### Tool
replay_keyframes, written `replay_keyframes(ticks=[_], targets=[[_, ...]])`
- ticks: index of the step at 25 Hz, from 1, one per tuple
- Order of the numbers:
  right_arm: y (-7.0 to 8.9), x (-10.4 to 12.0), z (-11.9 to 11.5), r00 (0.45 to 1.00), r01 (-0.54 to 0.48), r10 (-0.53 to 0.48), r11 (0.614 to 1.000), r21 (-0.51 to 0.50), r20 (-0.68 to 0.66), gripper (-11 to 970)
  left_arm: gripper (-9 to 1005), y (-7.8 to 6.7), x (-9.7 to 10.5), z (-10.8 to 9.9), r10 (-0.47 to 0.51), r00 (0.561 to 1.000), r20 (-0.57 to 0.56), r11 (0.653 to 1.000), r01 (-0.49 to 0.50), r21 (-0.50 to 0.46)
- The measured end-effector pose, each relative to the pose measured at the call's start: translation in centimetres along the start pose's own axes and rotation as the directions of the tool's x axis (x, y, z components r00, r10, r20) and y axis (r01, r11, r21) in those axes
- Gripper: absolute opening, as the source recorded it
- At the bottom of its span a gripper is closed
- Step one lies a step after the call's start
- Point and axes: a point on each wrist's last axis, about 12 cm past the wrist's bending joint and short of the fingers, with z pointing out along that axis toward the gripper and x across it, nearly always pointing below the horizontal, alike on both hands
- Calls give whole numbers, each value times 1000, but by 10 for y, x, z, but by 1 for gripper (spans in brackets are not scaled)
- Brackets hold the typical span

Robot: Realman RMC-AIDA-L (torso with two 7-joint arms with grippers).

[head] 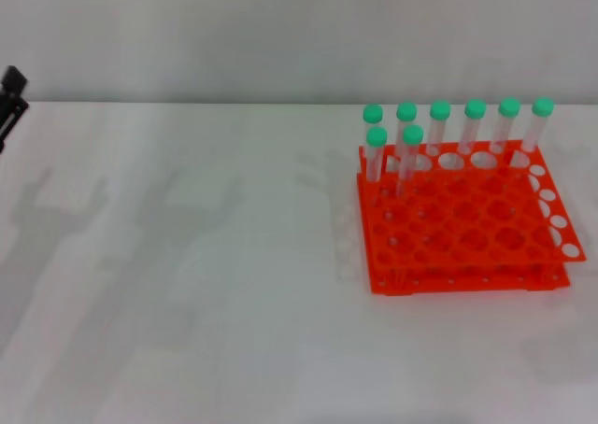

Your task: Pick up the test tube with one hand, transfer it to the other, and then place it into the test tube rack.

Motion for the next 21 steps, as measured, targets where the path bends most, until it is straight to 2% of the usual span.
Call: replay_keyframes(ticks=[5, 14, 21], targets=[[-1, 6, -9, 1000, 12, -11, 998, 67, -4, 884, 881, 1, 1, 1, 0, 1000, 13, 1000, 0, -28], [6, 7, -17, 996, 63, -69, 991, 121, 50, 885, 881, -4, 4, 7, -11, 1000, 9, 1000, 12, -18], [7, 9, -17, 996, 62, -69, 988, 138, 48, 885, 881, -6, 6, 8, -19, 1000, 5, 1000, 19, -18]])
